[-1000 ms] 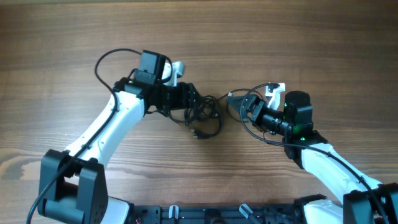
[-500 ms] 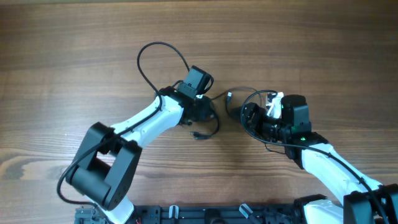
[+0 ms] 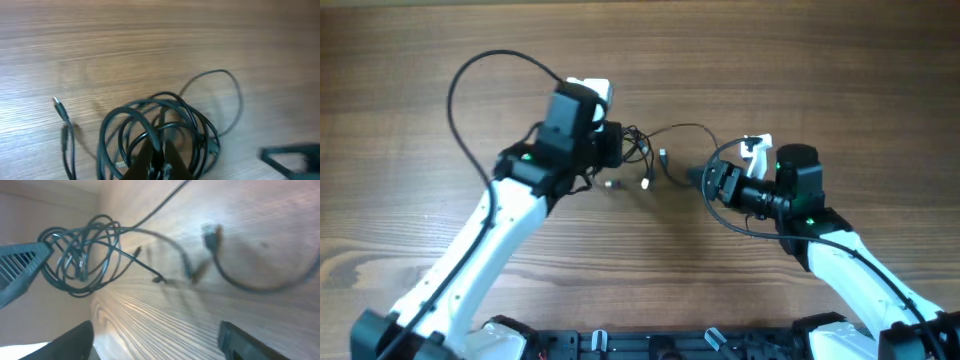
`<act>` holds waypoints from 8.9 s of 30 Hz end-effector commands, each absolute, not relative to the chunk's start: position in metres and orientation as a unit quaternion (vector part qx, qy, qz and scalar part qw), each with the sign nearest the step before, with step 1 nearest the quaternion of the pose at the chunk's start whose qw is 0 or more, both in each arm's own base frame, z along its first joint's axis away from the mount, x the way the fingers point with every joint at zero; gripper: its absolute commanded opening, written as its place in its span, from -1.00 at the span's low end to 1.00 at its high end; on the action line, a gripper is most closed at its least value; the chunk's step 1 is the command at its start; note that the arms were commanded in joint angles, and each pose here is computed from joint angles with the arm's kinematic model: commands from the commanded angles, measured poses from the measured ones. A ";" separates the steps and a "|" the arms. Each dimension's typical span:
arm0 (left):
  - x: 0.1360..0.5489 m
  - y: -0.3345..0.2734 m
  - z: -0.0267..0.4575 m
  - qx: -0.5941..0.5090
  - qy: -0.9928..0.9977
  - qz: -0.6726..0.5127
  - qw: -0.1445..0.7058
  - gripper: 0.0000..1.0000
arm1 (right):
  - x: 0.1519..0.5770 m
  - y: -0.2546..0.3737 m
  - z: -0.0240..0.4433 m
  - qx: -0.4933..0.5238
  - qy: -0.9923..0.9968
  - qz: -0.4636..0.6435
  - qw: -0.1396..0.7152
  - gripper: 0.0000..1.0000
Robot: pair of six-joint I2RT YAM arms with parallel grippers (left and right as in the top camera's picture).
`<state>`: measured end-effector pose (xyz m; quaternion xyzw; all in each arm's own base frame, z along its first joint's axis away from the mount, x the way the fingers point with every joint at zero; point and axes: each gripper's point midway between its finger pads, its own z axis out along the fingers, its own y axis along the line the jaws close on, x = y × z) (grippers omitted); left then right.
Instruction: Untangle cables
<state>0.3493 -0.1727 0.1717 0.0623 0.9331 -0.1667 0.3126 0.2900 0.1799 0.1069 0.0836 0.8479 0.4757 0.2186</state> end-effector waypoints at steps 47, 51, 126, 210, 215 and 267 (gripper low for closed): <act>0.301 -0.214 0.196 -0.010 0.910 -0.379 0.169 -0.13 | 0.277 0.144 0.134 -0.012 0.872 0.354 0.337 -0.91; 0.302 -0.222 0.168 -0.058 0.918 -0.376 0.110 -0.36 | 0.278 0.145 0.136 -0.050 0.869 0.340 0.356 -0.91; 0.334 -0.161 0.154 0.011 0.911 -0.382 0.153 -0.92 | 0.293 0.276 0.101 0.026 0.820 0.520 0.239 -0.02; 0.319 -0.202 0.122 -0.193 0.920 -0.338 0.037 0.80 | 0.287 0.046 0.065 0.259 0.895 0.290 0.221 0.99; 0.289 -0.263 0.086 -0.213 0.923 -0.320 -0.041 0.67 | 0.299 0.030 0.093 0.298 0.868 0.299 0.262 0.99; 0.349 -0.185 0.180 -0.286 0.825 -0.488 -0.004 -0.92 | 0.311 0.206 0.089 0.175 0.884 0.400 0.169 0.68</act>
